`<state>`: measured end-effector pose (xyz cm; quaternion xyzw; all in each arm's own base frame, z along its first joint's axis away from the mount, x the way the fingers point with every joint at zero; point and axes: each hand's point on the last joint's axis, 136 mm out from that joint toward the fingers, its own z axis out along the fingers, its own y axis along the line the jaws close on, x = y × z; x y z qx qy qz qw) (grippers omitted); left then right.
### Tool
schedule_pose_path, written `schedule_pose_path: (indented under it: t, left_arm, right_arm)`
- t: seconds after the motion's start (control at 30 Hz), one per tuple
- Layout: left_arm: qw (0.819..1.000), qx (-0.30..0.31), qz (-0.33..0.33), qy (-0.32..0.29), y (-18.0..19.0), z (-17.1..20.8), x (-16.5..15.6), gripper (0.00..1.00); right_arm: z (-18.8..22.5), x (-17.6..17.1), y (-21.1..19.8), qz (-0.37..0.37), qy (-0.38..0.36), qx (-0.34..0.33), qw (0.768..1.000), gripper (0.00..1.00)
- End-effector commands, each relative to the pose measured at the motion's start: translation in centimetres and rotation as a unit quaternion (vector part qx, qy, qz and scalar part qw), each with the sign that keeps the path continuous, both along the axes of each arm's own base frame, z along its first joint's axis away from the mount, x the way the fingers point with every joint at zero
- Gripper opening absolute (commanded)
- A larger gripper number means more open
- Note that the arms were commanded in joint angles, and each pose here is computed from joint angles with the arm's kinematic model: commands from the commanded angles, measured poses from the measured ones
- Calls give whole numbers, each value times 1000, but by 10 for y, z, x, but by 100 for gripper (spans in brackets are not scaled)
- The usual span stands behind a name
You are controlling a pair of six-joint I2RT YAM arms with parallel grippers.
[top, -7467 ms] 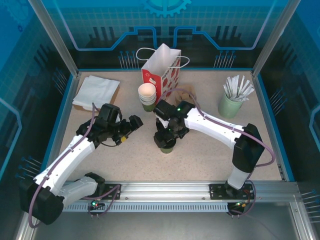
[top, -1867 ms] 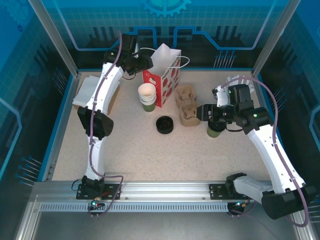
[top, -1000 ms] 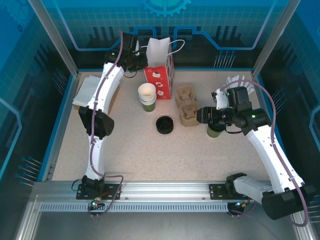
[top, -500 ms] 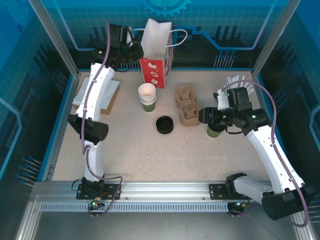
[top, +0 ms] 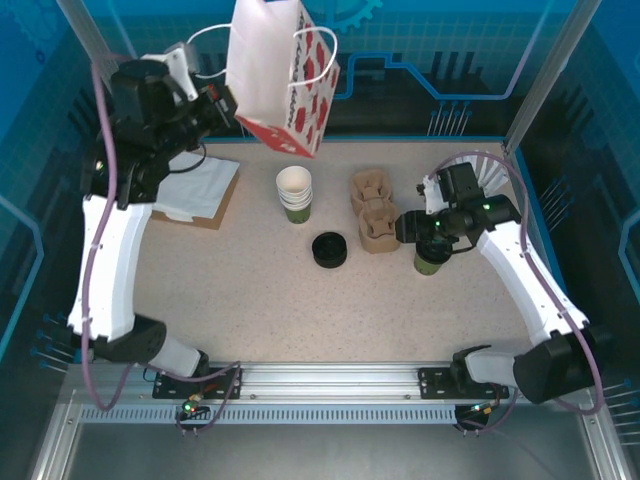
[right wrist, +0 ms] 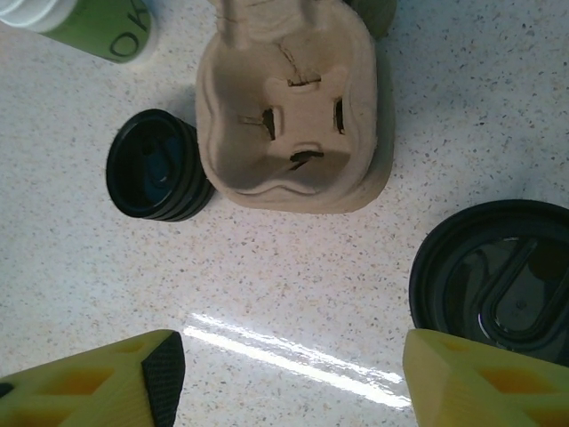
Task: Pack the takeout coffee
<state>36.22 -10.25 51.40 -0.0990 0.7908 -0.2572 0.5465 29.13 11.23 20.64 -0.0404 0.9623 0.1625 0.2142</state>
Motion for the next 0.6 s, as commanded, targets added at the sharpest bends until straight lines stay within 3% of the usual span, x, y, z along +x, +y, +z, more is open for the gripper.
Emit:
schedule_pose_path:
  t: [0.0, 0.3, 0.57]
  left_arm:
    - [999, -21, 29, 5, 18, -1, -37, 4]
    - [994, -52, 72, 66, 57, -45, -159, 4]
    - [977, -89, 55, 184, 47, -109, -193, 4]
  right_arm:
    - [-1, 8, 2, 8, 5, -14, 1000, 67]
    - [-15, 32, 0, -9, 28, -37, 999, 66]
    - [-29, 56, 3, 3, 47, -51, 998, 64]
